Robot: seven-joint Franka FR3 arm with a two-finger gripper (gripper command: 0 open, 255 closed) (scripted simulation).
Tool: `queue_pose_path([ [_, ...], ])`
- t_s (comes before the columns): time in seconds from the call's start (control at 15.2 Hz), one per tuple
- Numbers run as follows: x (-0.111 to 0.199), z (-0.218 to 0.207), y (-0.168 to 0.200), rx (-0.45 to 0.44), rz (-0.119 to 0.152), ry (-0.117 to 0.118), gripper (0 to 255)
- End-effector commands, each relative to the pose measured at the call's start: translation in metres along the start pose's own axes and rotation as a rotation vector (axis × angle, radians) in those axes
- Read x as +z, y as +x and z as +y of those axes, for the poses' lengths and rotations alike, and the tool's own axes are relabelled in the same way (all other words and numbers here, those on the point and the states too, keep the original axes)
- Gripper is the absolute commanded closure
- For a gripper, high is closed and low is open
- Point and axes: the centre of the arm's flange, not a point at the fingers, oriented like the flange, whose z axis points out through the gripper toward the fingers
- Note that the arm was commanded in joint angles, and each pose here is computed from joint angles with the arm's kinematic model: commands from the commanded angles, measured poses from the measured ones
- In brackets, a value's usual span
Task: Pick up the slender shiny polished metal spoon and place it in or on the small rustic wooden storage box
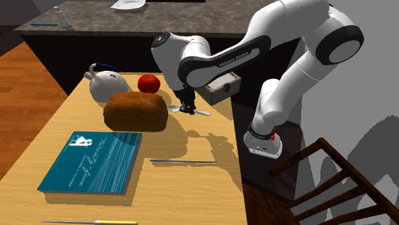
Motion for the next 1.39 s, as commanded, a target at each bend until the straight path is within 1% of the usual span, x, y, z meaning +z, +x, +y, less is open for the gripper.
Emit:
queue_pose_path([
  [0.0,-0.01,0.002,-0.002,0.0,0.0,0.0,255],
  [1.12,-0.095,0.012,-0.022,0.0,0.0,0.0,255],
  [1.32,-0.089,0.05,-0.032,0.0,0.0,0.0,255],
])
